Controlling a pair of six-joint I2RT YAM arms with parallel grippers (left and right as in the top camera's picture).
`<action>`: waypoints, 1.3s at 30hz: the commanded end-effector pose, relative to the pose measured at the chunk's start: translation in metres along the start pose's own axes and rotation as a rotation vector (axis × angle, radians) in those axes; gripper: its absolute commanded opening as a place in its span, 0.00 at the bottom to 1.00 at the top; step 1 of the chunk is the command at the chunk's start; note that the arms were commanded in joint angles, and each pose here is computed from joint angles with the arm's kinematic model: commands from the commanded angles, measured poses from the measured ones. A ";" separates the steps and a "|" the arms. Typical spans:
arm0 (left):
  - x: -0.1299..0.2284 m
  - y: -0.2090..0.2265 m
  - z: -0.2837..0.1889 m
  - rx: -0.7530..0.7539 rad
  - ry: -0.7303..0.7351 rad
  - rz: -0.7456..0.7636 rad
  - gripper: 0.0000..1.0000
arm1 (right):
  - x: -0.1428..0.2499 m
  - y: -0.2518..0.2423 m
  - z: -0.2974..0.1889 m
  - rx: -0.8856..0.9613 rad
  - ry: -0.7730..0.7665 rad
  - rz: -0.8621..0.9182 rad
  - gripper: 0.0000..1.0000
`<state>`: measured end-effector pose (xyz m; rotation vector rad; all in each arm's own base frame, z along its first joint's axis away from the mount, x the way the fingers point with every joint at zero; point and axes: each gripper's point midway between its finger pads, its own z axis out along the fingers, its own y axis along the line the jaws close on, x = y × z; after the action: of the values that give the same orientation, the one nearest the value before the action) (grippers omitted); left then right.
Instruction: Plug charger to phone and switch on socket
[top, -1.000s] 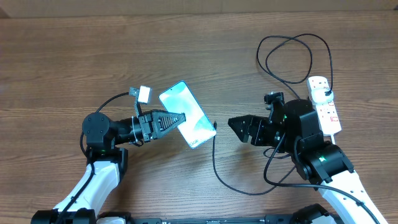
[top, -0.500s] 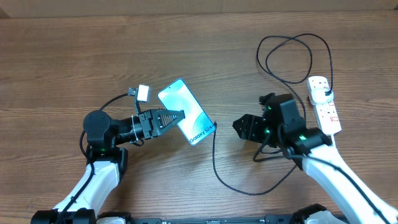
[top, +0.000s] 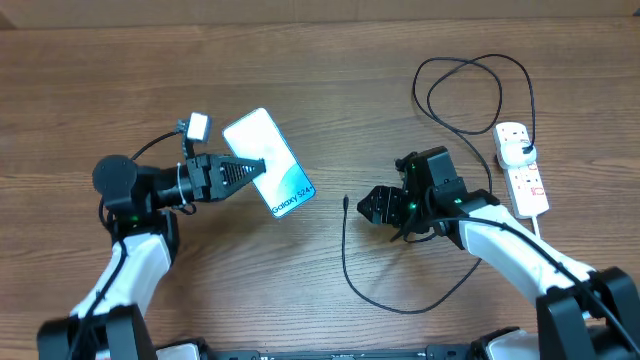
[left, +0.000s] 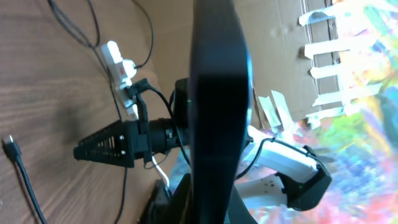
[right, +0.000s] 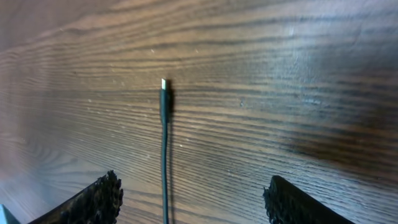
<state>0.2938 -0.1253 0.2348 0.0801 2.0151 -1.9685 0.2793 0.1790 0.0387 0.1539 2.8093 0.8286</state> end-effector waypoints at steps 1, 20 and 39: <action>0.002 0.010 0.007 0.012 0.062 -0.053 0.04 | -0.002 0.011 0.002 -0.055 0.016 -0.020 0.74; 0.007 0.023 0.020 0.021 0.107 -0.096 0.04 | -0.005 0.021 0.034 0.152 -0.167 0.001 0.63; 0.004 0.023 0.021 0.013 0.089 -0.194 0.04 | 0.036 0.007 0.091 0.241 -0.003 0.180 0.25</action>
<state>0.2960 -0.1456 0.2036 -0.0248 2.1354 -2.1272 0.2945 0.2470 0.0010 0.3506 2.7725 0.6192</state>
